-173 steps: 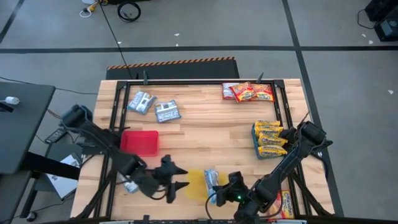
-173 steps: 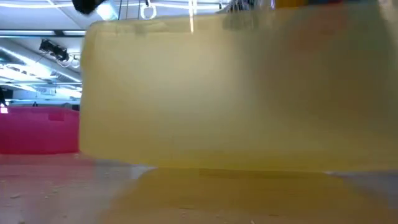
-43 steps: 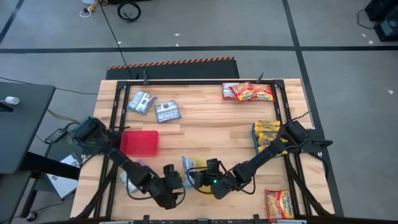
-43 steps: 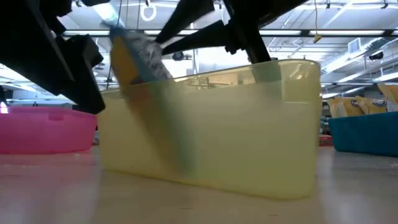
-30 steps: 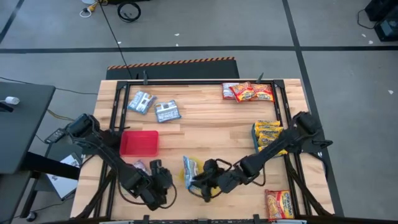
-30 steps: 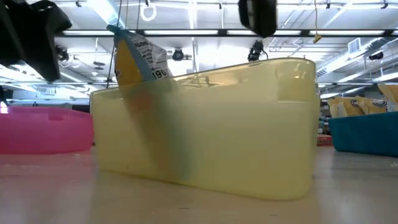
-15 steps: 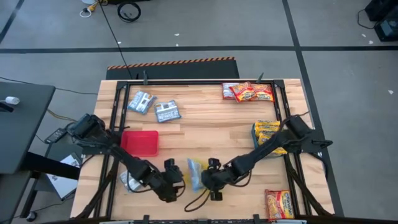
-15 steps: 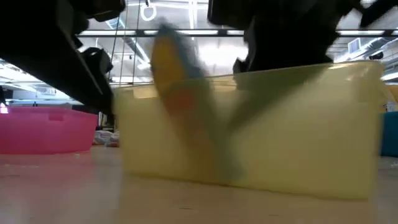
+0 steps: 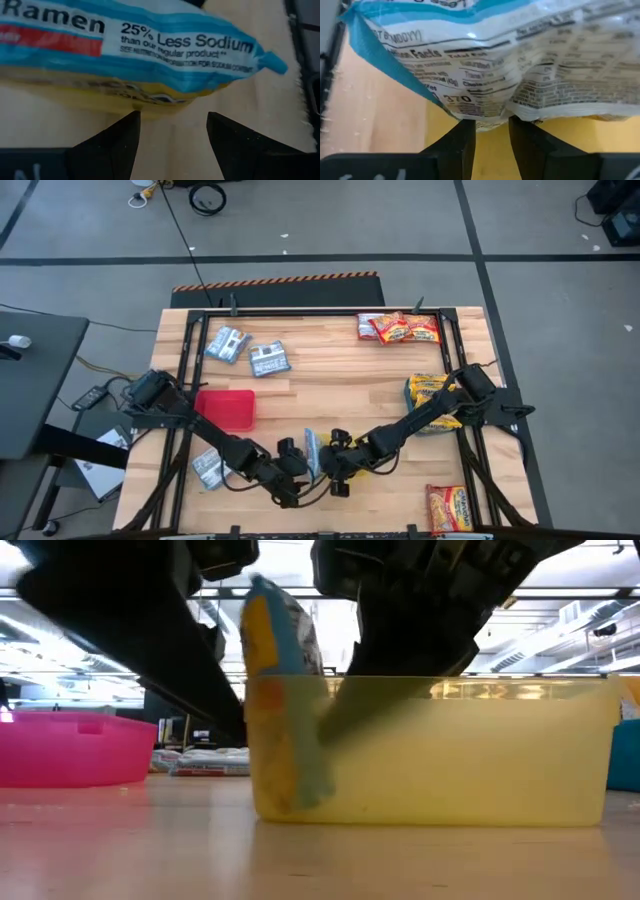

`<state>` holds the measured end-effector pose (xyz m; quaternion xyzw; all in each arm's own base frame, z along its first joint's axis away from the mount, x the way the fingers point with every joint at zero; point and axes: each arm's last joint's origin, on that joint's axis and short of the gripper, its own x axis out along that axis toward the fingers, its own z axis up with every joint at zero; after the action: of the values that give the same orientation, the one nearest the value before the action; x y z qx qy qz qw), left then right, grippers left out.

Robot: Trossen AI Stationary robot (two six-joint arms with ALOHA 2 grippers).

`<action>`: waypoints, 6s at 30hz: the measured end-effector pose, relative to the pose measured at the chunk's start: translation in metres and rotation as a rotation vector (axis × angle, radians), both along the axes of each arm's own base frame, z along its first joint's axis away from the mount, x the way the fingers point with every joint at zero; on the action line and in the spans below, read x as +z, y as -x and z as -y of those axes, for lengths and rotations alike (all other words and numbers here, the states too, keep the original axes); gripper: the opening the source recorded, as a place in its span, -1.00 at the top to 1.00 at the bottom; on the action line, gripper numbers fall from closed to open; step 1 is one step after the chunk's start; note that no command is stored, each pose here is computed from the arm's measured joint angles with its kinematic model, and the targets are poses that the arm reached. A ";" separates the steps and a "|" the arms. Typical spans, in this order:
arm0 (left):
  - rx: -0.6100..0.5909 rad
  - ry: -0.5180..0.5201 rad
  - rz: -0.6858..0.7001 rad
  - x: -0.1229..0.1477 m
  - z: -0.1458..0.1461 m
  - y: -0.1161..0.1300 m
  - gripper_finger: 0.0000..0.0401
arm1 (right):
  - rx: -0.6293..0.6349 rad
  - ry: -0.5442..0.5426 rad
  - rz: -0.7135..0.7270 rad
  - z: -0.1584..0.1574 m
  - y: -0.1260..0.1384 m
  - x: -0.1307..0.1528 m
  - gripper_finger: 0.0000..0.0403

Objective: Sort Maruchan noodles
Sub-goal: Put the light blue noodle pack into the yellow bin

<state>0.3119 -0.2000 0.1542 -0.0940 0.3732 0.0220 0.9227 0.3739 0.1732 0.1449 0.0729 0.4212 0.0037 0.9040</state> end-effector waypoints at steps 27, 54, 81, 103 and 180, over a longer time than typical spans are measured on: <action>0.391 0.211 -0.612 0.069 0.048 0.158 -0.16 | -0.124 0.244 0.239 0.023 0.071 0.143 0.38; 0.550 -0.243 -0.659 -0.011 0.056 0.158 0.34 | -0.070 0.372 0.251 0.024 0.071 0.145 0.38; 0.276 0.210 0.103 0.192 -0.005 0.111 0.98 | 0.032 0.227 0.554 0.012 0.093 0.202 0.25; -0.160 0.285 0.880 0.295 -0.054 0.065 0.98 | 0.114 0.074 0.944 0.013 0.067 0.230 -0.87; -0.223 -0.267 0.128 -0.011 -0.056 0.062 0.10 | -1.449 -0.848 -0.250 0.024 0.008 0.071 0.32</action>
<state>0.2502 -0.1442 0.1434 0.0700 0.3153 -0.0370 0.9457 0.3656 0.1491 0.2161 0.6571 0.3304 -0.4268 0.5262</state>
